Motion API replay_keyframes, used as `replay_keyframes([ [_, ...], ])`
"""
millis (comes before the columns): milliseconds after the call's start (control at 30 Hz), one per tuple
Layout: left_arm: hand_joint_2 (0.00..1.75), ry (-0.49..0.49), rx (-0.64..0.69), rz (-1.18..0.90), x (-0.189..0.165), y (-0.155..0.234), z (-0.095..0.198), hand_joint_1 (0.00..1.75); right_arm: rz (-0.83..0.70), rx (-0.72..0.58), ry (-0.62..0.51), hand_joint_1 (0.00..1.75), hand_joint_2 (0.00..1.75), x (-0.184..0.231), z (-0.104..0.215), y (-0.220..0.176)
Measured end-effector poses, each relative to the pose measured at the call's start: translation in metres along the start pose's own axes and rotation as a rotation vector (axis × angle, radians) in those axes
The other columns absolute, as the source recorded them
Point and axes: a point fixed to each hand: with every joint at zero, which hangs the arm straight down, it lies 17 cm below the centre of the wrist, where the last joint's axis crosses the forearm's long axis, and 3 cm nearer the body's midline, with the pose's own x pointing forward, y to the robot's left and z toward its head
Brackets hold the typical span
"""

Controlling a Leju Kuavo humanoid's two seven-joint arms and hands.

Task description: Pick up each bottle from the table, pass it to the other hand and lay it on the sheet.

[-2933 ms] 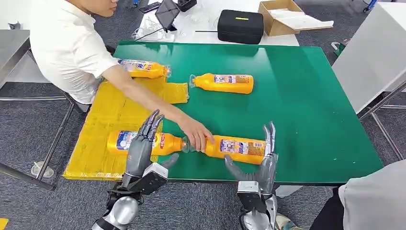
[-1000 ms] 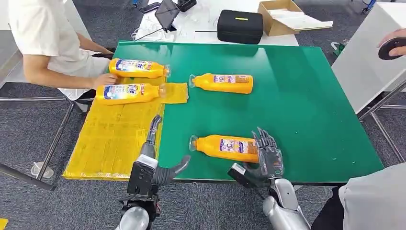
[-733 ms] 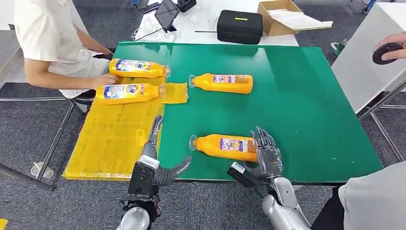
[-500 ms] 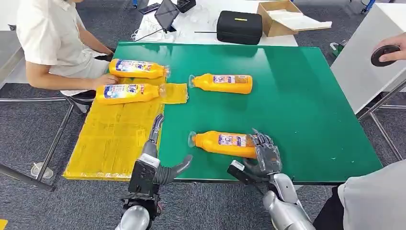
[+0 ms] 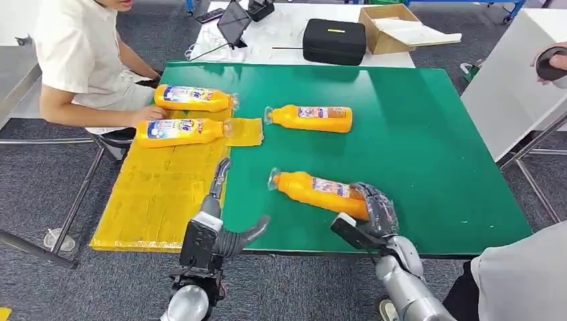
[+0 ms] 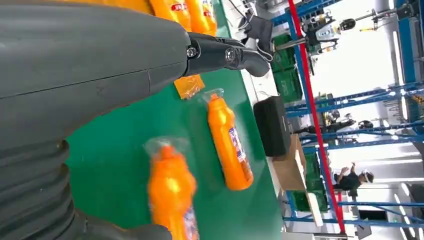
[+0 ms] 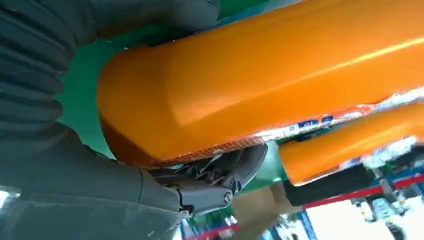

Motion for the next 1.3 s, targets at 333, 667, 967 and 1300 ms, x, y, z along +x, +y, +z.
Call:
replay_keyframes([
  [333,1.75,0.064,0.029,0.182,-0.008,0.002,0.005,0.00,-0.266,-0.166,-0.019,1.75,1.75,0.019,0.018,-0.015],
  [667,1.75,0.096,0.043,0.256,-0.013,0.002,0.008,0.00,-0.354,-0.235,-0.026,1.75,1.75,0.033,0.028,-0.021],
  [967,1.75,0.209,0.063,0.494,-0.027,-0.003,0.020,0.00,-0.523,-0.393,-0.062,1.75,1.75,0.069,0.032,-0.053],
  [1300,1.75,0.250,0.103,0.568,-0.034,0.000,0.024,0.00,-0.577,-0.451,-0.150,1.75,1.75,0.115,0.028,-0.070],
])
